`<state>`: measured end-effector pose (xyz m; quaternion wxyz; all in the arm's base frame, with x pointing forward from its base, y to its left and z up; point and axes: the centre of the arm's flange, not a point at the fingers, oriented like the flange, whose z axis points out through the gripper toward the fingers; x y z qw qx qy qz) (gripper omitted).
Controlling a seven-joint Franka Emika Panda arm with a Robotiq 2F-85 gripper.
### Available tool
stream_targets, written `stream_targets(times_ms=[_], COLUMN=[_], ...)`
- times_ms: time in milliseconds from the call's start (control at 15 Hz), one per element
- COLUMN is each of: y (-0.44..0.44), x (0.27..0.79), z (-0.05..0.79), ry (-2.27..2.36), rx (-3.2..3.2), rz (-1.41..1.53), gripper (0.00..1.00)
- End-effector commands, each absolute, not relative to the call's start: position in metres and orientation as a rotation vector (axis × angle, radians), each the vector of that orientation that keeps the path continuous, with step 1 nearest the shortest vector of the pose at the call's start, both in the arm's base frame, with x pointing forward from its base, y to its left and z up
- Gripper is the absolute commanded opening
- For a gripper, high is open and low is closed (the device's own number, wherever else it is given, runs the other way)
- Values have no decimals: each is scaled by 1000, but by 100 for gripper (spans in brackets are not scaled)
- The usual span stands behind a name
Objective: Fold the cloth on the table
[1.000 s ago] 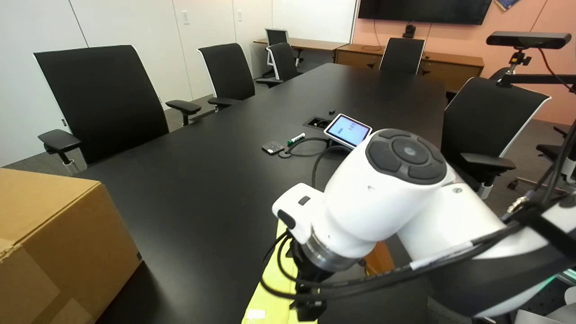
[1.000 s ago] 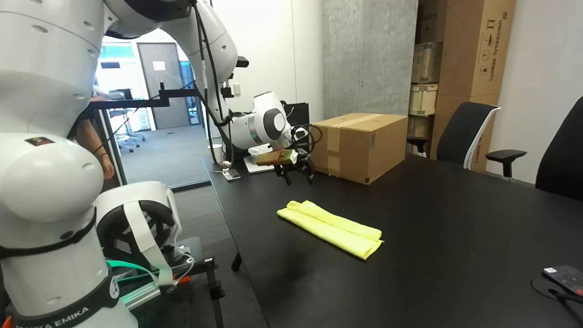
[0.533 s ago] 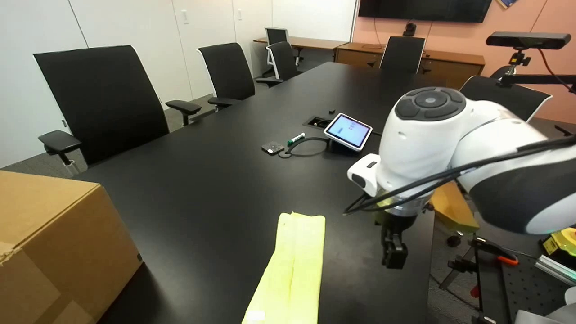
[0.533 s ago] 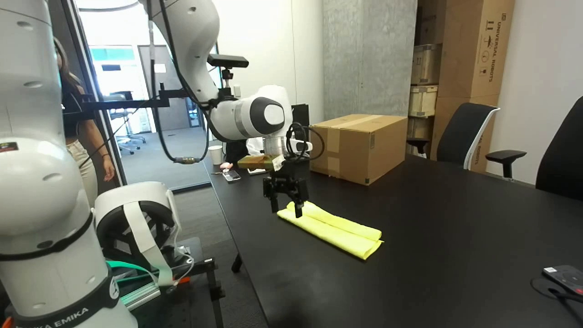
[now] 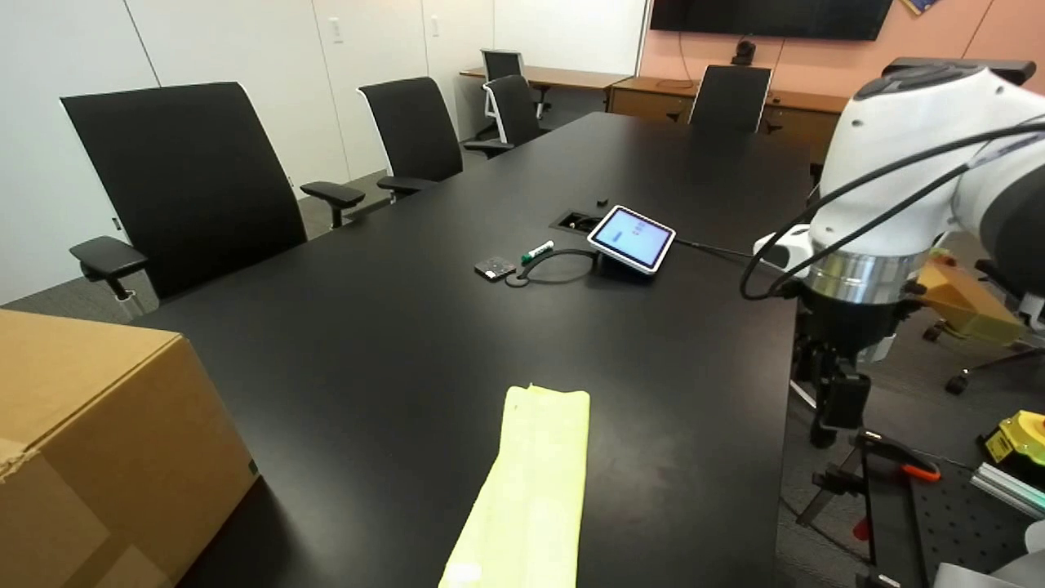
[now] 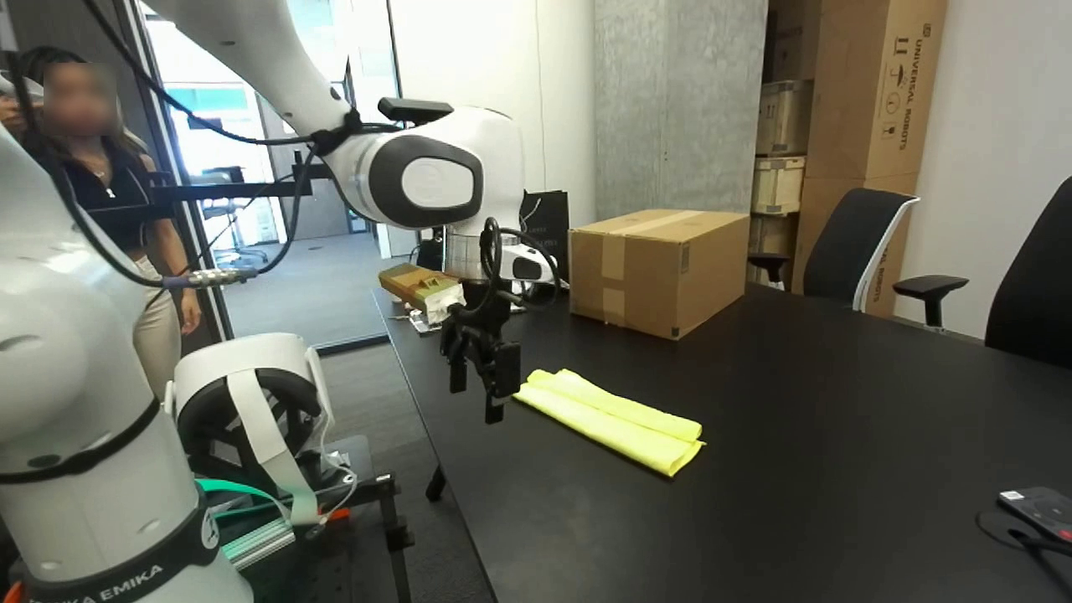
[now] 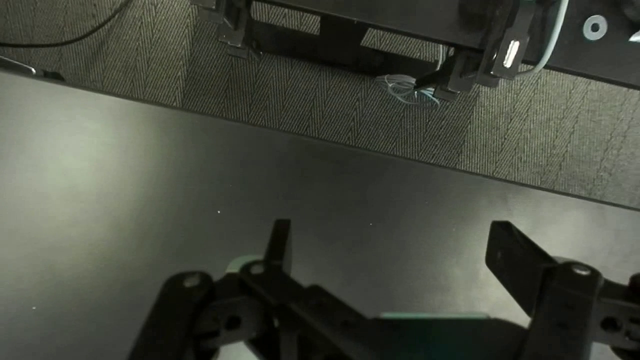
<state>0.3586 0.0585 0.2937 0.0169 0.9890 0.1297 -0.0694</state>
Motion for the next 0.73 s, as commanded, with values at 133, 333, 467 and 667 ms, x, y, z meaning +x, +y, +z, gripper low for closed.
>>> stream_targets(times_ms=[133, 333, 467, 667], y=[-7, -54, -37, -49], x=[308, 294, 320, 309], z=[383, 422, 405, 420], ry=[357, 340, 319, 316], rx=[3191, 3220, 3214, 3232], rz=[-98, -75, -115, -66], gripper=[100, 100, 100, 100])
